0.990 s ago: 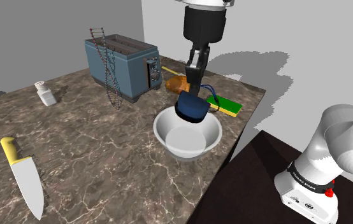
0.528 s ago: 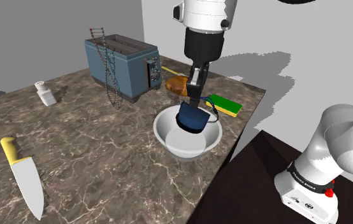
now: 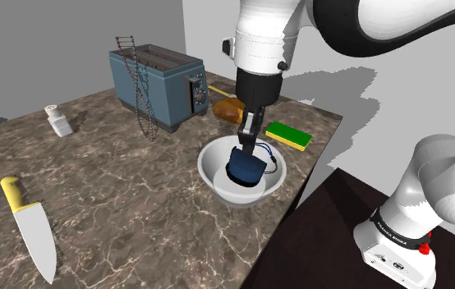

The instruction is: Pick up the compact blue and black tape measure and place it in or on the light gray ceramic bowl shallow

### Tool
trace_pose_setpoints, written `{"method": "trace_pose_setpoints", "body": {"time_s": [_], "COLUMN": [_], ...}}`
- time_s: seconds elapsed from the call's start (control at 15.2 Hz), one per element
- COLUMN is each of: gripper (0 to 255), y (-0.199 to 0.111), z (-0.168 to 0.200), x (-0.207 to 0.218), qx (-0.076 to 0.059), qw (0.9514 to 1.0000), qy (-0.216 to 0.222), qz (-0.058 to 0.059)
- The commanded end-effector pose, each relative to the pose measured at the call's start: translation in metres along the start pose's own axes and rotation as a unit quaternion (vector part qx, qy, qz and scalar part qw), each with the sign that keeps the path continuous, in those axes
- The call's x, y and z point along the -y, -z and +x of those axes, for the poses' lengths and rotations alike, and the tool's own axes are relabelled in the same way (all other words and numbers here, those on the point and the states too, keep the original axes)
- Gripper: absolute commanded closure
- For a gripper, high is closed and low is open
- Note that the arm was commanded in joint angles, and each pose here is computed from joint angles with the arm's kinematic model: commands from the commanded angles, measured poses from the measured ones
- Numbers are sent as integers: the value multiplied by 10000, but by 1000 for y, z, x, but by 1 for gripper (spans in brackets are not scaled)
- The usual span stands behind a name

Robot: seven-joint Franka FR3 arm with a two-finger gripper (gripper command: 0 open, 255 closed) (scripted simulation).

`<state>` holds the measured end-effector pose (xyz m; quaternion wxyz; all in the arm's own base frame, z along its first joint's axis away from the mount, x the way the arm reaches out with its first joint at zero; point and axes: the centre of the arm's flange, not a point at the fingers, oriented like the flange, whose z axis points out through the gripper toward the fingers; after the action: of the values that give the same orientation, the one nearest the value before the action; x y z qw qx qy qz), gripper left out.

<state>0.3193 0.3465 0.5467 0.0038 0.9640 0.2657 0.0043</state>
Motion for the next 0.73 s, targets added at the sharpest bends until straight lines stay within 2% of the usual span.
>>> {"method": "trace_pose_setpoints", "body": {"time_s": [0.0, 0.46, 0.53, 0.66], "gripper": [255, 255, 0, 0], "y": [-7, -7, -7, -7], "z": [0, 0, 0, 0], "x": [0, 0, 0, 0], "qx": [-3, -3, -3, -3], "qw": [10000, 10000, 10000, 10000], "qy": [0, 0, 0, 0], "qz": [0, 0, 0, 0]}}
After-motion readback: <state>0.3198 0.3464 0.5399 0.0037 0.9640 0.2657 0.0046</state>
